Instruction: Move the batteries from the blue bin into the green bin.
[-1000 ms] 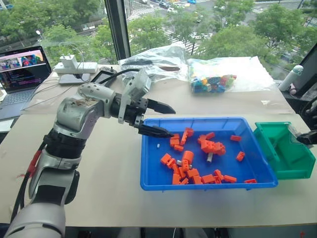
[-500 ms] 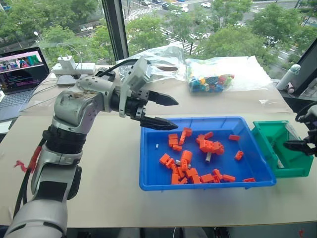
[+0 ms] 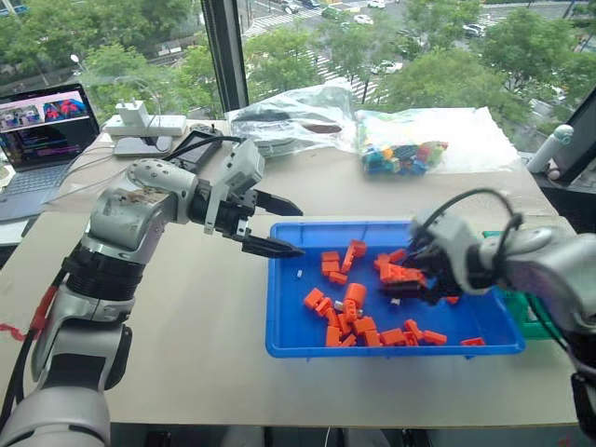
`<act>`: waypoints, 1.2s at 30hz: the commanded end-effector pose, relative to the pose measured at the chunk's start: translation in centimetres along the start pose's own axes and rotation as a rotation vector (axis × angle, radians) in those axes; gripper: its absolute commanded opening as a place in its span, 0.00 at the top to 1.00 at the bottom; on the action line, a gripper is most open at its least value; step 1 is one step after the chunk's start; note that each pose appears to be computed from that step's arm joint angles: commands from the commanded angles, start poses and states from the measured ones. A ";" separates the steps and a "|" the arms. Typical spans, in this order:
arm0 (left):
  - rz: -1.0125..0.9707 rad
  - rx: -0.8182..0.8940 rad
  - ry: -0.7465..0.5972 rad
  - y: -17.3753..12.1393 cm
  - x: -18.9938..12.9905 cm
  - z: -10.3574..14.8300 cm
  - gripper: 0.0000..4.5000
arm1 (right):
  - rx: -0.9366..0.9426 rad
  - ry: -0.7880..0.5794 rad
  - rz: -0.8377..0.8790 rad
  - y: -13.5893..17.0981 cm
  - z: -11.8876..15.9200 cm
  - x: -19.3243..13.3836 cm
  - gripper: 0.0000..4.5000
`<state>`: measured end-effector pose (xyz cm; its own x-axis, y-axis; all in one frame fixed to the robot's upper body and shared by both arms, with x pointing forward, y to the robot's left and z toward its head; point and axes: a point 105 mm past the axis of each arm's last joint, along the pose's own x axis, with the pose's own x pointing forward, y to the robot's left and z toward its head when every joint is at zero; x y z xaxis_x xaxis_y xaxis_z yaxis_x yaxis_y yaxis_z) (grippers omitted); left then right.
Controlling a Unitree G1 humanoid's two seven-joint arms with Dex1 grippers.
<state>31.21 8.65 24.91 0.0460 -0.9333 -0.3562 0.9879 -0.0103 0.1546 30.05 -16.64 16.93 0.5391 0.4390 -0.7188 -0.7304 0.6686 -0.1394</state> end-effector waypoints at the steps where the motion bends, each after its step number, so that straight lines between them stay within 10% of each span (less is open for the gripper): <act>1: 0.001 0.036 -0.005 -0.4 -0.3 0.8 0.02 | -0.070 -0.042 -0.068 -1.6 1.0 -1.0 0.03; 18: 0.031 0.037 -0.006 -0.3 -0.2 0.8 0.02 | 0.006 -0.011 -0.031 -4.5 -1.1 2.3 0.03; 27: 0.038 0.042 -0.007 -0.2 -0.2 0.9 0.02 | -0.016 -0.024 -0.046 -4.6 -0.9 1.2 0.67; 36: 0.032 0.047 -0.009 -0.2 0.0 1.0 0.02 | 0.052 0.012 -0.292 -9.7 -2.5 -2.5 0.67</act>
<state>31.14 8.49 24.64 0.0743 -0.9313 -0.3565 0.9869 0.0174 0.1602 34.23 -23.95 17.15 0.6582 0.2869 -0.6961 -0.5940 0.7660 -0.2458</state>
